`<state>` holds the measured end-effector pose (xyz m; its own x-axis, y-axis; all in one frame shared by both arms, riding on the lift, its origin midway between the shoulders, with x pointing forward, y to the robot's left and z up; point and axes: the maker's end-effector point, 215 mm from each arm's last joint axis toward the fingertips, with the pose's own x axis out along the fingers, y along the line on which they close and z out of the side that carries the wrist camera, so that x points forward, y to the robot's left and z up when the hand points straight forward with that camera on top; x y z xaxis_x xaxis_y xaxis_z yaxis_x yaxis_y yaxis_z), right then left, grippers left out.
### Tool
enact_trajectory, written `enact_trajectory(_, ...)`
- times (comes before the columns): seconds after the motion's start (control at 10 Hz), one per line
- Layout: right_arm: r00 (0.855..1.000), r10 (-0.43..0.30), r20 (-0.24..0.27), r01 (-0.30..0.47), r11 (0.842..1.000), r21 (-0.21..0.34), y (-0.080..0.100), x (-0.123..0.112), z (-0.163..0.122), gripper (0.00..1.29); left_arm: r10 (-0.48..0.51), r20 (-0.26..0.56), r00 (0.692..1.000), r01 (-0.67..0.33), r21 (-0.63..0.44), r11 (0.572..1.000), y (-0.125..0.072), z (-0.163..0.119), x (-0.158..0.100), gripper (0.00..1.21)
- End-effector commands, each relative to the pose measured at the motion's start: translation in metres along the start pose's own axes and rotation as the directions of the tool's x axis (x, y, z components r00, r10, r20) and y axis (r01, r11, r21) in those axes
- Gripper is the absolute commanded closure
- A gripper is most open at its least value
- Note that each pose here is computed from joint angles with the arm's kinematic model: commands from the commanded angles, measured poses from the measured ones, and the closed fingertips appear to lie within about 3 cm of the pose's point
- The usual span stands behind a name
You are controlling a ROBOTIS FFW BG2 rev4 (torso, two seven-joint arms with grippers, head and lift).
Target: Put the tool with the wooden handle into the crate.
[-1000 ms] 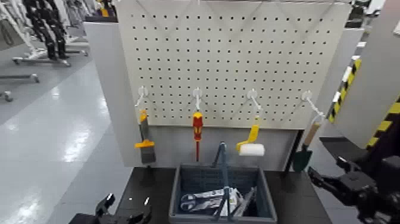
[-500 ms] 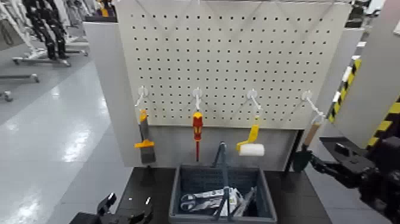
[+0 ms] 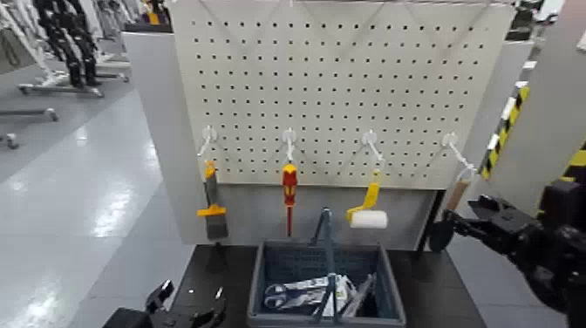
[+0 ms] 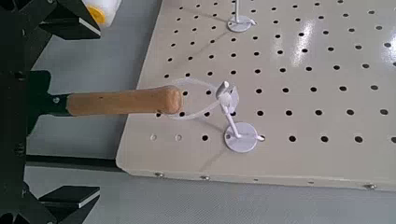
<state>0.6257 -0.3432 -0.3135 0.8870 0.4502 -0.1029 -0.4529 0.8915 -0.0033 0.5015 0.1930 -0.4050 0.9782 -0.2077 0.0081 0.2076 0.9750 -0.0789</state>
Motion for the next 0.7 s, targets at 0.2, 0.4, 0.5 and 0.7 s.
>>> enact_trajectory(0.2,0.999,0.048,-0.025,-0.048,0.999,-0.006,0.003,0.022,-0.001,0.13,-0.008,-0.002,1.000,0.008,-0.001,1.000,-0.002,-0.001,0.003,0.11)
enact_trajectory(0.4,0.997,0.078,-0.018,-0.078,0.997,-0.003,0.011,0.035,0.002,0.23,-0.012,-0.003,1.000,0.012,-0.002,1.000,-0.003,-0.001,0.004,0.11)
enact_trajectory(0.5,0.997,0.081,-0.013,-0.081,0.997,-0.004,0.011,0.037,0.005,0.47,-0.014,-0.001,1.000,0.014,-0.003,1.000,-0.004,-0.001,0.004,0.11)
enact_trajectory(0.7,0.996,0.090,-0.022,-0.090,0.996,-0.001,0.017,0.039,0.004,0.97,-0.011,-0.003,1.000,0.011,-0.005,1.000,-0.002,-0.002,0.004,0.11)
